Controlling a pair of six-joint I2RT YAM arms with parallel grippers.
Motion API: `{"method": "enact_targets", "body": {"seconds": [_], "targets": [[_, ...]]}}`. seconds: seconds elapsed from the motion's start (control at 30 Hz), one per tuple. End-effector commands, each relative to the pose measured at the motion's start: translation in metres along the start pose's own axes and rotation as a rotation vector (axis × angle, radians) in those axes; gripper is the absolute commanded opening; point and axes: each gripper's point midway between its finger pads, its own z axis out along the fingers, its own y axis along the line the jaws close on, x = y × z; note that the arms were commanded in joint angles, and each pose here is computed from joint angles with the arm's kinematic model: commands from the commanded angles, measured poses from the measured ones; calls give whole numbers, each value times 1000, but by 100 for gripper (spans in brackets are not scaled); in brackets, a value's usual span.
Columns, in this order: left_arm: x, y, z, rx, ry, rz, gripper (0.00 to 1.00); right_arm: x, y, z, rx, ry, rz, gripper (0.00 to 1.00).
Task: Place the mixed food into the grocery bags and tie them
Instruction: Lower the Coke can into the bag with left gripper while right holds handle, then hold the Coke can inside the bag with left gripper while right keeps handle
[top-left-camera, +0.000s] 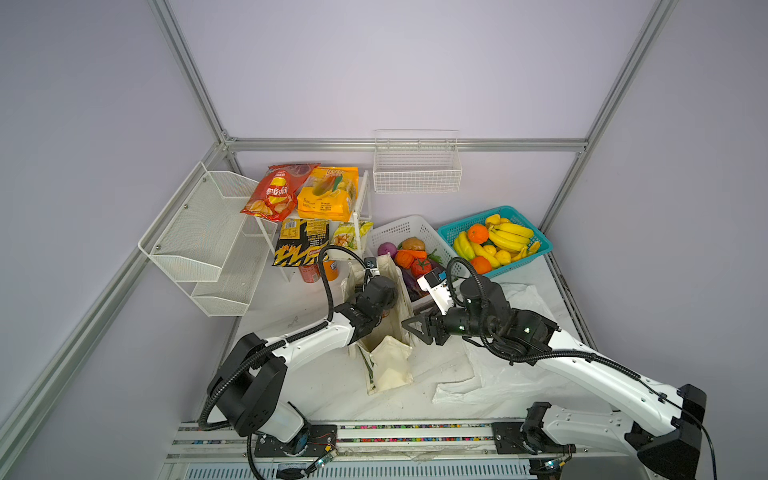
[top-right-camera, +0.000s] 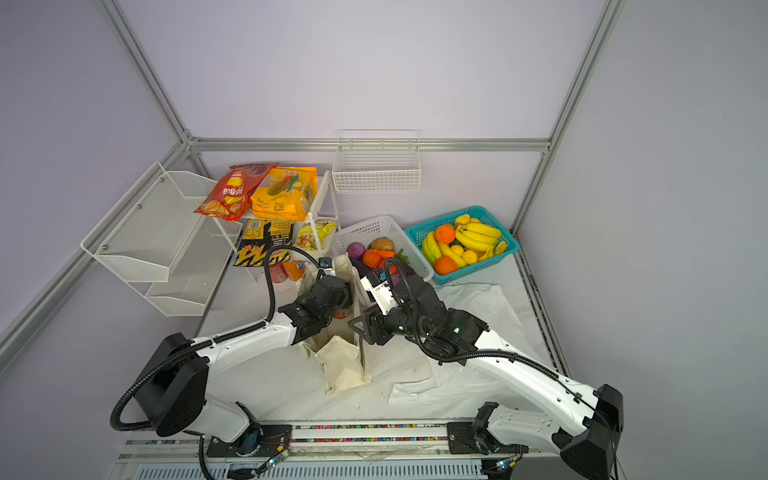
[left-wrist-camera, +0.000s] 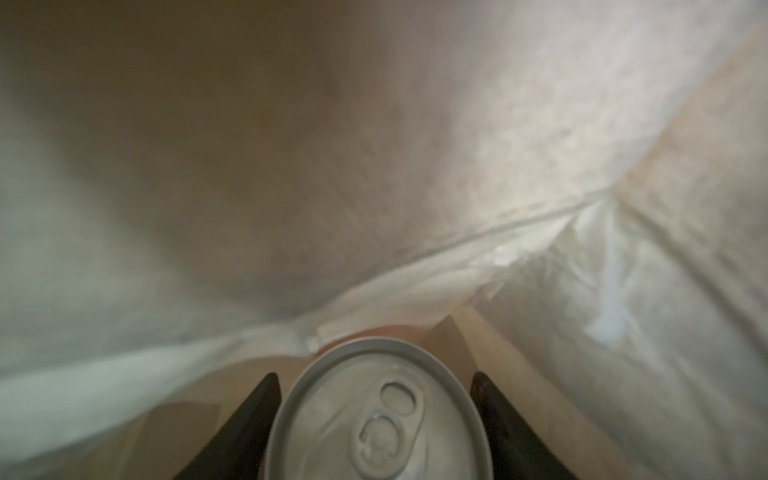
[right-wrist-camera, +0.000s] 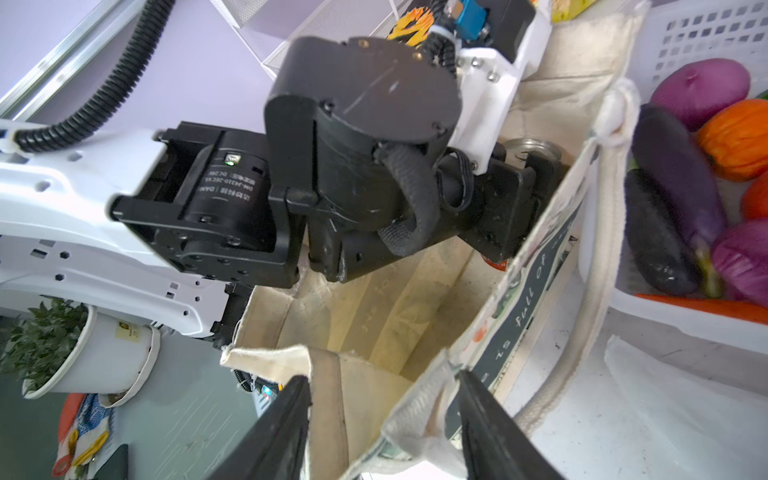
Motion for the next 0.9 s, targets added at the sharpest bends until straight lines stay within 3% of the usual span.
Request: {"method": "enact_targets", "body": {"seconds": [0.0,0.4,0.6,0.87], "targets": [[-20,-12,1,48,-92,-51,19,-6,-7,-9,60,-22,-22,59],[-10,1,-18,-8,-70,-14,20,-22,-40,-21,170,-73,3,61],[16,7,-18,13,-12,-56,20,-35,-57,-30,204,-108,25,62],[18,7,-5,-14,-12,-53,22,-37,-62,-35,218,-123,41,63]]}}
